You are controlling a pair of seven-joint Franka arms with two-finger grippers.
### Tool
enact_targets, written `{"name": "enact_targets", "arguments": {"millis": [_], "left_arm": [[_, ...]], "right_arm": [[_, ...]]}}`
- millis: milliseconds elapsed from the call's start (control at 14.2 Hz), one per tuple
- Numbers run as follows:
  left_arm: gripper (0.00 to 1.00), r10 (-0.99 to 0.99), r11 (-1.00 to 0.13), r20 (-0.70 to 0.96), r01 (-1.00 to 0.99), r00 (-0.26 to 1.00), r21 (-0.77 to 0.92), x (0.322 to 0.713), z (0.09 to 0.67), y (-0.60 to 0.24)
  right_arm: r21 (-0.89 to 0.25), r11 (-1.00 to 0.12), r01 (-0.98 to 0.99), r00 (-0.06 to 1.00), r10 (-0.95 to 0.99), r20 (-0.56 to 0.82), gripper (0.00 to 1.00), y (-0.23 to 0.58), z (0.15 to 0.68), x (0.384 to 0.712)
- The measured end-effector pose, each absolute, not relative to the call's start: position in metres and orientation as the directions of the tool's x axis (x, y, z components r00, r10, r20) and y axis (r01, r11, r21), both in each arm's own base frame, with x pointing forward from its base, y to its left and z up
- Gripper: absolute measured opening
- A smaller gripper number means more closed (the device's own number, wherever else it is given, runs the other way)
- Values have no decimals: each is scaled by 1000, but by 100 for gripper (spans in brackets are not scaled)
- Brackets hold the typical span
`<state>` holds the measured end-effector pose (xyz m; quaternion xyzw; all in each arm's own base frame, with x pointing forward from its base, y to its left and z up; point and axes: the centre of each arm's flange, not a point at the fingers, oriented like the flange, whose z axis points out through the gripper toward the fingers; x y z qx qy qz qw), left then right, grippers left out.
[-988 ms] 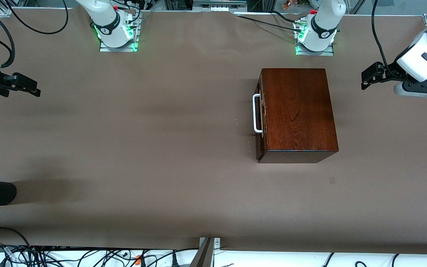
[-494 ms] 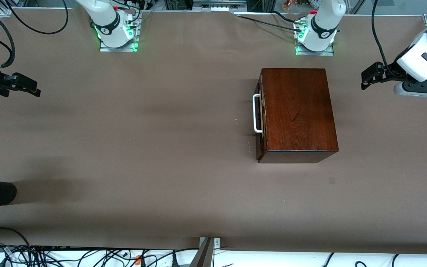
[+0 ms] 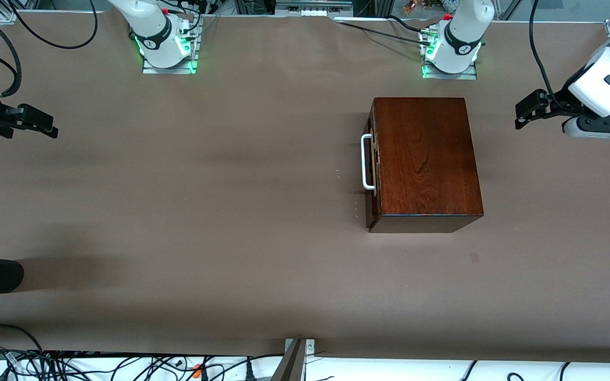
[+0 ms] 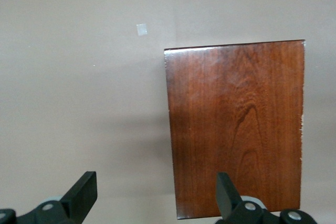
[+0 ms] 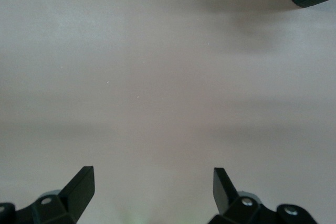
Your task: Open drawer, take yellow block, close drawer
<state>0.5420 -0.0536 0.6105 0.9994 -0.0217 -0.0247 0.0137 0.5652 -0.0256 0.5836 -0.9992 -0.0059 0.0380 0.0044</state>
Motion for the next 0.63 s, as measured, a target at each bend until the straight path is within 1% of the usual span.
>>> {"name": "enact_targets", "arguments": {"millis": [212,635], "left_arm": [[100,-7,-999,-52,-5,999,34,539,610,-77],[100,30,-999,-72,31,997,15,522,594,-203]], "right_arm": [[-9,-1000,11,997,12,-76,100,-26,584,565],[-9,-1000,11,997,12,-76,100,-26,584,565]]}}
